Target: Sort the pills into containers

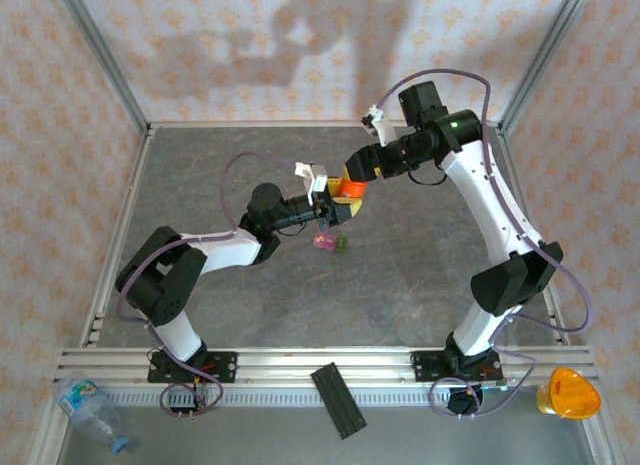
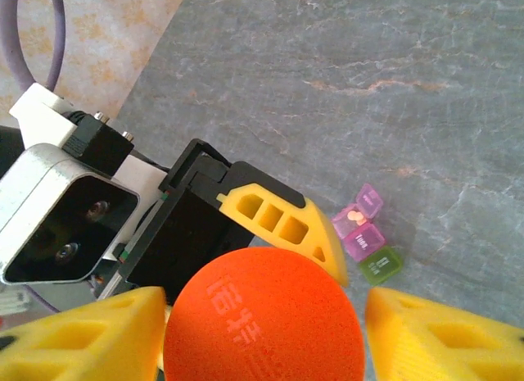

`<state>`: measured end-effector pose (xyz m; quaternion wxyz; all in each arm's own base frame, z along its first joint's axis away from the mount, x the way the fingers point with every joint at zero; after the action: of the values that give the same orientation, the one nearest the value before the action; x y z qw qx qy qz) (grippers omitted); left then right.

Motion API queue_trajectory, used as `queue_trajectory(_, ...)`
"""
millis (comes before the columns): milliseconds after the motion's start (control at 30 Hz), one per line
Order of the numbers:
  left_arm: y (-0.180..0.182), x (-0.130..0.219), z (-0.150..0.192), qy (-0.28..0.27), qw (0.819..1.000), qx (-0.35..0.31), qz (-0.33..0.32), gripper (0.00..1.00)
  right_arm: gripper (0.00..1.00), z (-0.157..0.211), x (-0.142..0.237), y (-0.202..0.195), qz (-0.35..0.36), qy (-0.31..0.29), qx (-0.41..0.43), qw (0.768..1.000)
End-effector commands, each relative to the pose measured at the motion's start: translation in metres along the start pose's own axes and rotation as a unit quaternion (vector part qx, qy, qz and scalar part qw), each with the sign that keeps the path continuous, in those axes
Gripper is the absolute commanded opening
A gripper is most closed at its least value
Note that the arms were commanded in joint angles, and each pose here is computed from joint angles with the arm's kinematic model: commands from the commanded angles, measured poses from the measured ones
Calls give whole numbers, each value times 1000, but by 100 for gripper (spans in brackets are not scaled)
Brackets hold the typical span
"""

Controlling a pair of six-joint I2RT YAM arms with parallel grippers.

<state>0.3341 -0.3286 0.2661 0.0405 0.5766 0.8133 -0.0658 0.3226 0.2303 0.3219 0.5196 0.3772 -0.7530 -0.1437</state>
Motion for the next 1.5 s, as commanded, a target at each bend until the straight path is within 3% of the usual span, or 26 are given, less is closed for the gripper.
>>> queue_trajectory(0,-2,-3,-18,-29,999,-24,15,0,55,12,6,7,-10,7,5,1000)
queue_trajectory(233,-2,-4,-21,-31,999,-24,15,0,28,16,2,1,-3,9,-11,1000)
queue_trajectory(433,5,-2,-20,-31,999,-32,-8,0,13,15,-15,-12,34,-19,-89,995)
queue_trajectory(700,19,5,-13,-12,996,-57,-67,0,13,15,-39,-31,116,-106,-207,966)
queue_trajectory(1033,28,10,-5,-4,993,-65,-100,0,14,2,-40,-23,77,-185,-276,940)
queue_trajectory(1100,28,10,-5,-3,993,-64,-99,0,18,-2,-32,-22,86,-194,-266,940)
queue_trajectory(1133,27,10,-6,-4,993,-65,-98,0,27,-5,-25,-20,87,-202,-255,942)
queue_trajectory(1200,26,10,-6,-4,993,-66,-95,0,56,-13,-5,-17,83,-223,-237,942)
queue_trajectory(1267,23,9,-7,-3,994,-66,-85,0,72,-24,20,-9,69,-247,-204,945)
queue_trajectory(1367,17,6,-9,-6,996,-62,-63,0,78,-30,45,1,49,-226,-137,963)
queue_trajectory(1467,10,2,-12,-13,998,-53,-34,0,81,-17,49,12,44,-138,-44,988)
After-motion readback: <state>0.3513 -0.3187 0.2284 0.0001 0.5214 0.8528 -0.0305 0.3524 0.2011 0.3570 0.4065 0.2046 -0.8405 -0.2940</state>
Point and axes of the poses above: each hand's point on the last joint's axis, 136 mm out from that joint toward the fingers, its own x axis back along the fingers, its own y axis along the line the jaws close on, z = x × y, the point moved 1 cm from there along x, back along the fingers, and after that the axes turned 12 degrees about -x, right-handed, at the moved point
